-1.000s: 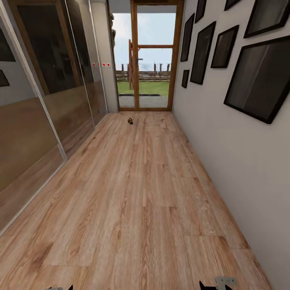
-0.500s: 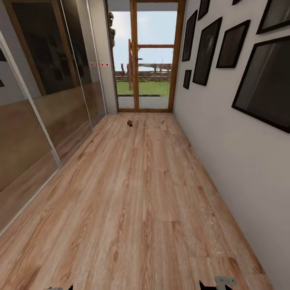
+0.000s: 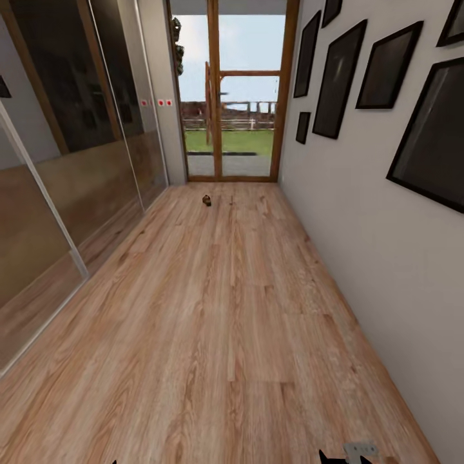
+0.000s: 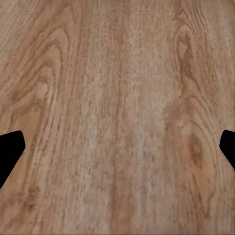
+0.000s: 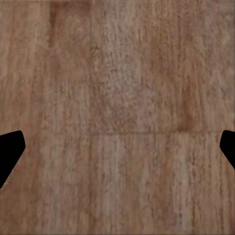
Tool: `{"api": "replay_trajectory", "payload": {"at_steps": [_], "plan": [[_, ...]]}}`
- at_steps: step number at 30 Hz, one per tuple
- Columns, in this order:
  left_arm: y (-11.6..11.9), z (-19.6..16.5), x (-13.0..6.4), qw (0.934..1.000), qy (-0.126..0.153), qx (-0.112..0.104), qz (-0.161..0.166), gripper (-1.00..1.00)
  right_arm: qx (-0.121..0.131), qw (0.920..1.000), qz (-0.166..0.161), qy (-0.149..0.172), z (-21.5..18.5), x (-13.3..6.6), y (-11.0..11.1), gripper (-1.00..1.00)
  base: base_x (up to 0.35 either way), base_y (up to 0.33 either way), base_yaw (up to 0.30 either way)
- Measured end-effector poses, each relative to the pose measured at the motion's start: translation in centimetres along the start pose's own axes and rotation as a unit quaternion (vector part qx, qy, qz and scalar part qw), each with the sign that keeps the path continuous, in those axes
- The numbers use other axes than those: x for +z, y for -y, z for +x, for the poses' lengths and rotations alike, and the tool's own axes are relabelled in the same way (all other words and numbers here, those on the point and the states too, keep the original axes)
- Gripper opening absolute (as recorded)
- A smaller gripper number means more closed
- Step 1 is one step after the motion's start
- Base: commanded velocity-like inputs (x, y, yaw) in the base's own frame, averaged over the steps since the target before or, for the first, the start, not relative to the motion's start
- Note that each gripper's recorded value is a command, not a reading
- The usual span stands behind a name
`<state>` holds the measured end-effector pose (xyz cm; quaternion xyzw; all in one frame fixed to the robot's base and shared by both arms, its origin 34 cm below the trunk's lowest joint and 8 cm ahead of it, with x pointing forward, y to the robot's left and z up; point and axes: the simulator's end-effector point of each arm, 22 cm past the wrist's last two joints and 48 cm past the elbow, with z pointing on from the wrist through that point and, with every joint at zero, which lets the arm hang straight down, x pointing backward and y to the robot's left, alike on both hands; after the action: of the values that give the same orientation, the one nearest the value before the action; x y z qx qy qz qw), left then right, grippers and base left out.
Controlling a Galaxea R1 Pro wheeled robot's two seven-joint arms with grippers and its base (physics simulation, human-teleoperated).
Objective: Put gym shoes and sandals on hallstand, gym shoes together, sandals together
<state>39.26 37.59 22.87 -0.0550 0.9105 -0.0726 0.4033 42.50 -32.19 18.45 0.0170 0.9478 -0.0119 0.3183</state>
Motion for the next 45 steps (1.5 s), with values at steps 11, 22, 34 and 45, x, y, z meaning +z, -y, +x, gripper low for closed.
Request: {"api": "replay_trajectory", "payload": {"at_steps": [11, 22, 34, 45], "plan": [[-0.01, 0.07, -0.02, 1.0000, -0.001, 0.000, 0.000, 1.00, 0.000, 1.0000, 0.000, 0.000, 0.01, 0.00, 0.00, 1.00, 0.338, 0.000, 0.000], [-0.01, 0.06, -0.01, 1.0000, -0.001, 0.000, 0.000, 1.00, 0.000, 1.0000, 0.000, 0.000, -0.02, 0.01, 0.00, 1.00, 0.338, 0.000, 0.000], [-0.02, 0.10, -0.03, 1.0000, -0.001, -0.001, 0.000, 1.00, 0.000, 1.0000, 0.000, 0.000, -0.02, 0.01, 0.00, 1.00, 0.338, 0.000, 0.000], [-0.02, 0.10, -0.03, 1.0000, -0.001, -0.001, 0.000, 1.00, 0.000, 1.0000, 0.000, 0.000, -0.01, 0.00, 0.01, 1.00, 0.338, 0.000, 0.002]]}}
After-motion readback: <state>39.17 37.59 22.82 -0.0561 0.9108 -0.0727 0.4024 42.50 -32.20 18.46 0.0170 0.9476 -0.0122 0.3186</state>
